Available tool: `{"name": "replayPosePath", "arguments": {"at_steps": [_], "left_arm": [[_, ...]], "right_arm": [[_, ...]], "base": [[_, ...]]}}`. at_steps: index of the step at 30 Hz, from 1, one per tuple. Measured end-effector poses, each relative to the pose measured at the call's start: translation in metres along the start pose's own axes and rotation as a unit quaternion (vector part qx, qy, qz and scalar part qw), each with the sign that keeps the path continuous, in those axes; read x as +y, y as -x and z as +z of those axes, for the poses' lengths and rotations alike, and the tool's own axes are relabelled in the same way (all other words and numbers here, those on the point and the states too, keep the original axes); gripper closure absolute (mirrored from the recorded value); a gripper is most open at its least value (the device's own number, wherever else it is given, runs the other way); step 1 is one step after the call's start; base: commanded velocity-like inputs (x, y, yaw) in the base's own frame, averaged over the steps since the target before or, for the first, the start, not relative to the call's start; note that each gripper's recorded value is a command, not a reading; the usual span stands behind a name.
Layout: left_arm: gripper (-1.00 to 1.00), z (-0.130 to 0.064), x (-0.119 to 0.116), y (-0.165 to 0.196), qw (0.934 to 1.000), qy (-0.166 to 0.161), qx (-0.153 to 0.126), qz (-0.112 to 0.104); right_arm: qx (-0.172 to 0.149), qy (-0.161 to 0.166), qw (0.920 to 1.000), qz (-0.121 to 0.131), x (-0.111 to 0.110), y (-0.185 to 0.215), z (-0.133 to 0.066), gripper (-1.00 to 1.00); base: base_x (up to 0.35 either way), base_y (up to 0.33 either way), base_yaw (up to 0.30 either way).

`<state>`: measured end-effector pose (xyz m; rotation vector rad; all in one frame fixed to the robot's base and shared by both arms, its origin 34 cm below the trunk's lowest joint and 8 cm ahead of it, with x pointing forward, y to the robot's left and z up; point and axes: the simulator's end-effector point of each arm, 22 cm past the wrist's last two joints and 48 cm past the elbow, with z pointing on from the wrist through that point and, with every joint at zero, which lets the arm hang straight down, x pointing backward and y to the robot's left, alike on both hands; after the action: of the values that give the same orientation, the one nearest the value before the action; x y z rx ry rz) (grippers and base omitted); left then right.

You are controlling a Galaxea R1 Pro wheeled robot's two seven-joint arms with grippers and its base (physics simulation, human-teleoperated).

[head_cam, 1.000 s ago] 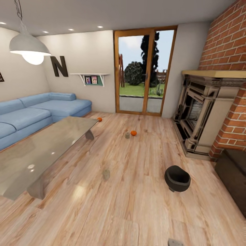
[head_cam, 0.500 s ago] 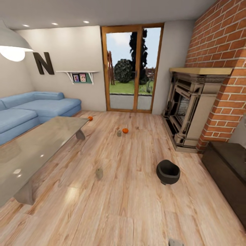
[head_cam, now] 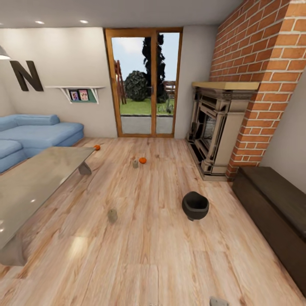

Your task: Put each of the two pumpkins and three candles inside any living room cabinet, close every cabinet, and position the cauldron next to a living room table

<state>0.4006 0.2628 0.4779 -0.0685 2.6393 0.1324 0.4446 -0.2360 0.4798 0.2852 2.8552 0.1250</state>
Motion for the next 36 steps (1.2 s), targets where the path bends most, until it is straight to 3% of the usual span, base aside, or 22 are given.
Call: {"name": "replayPosePath", "arguments": {"at_steps": [36], "left_arm": [[-1.0,0.0008,0.0013,-0.0054,1.0,0.001,0.006,0.001]], "right_arm": [[0.0,0.0,1.0,0.0,0.0027,-0.0031,0.0026,-1.0]], "base": [[-0.025,0.013,-0.268]]}}
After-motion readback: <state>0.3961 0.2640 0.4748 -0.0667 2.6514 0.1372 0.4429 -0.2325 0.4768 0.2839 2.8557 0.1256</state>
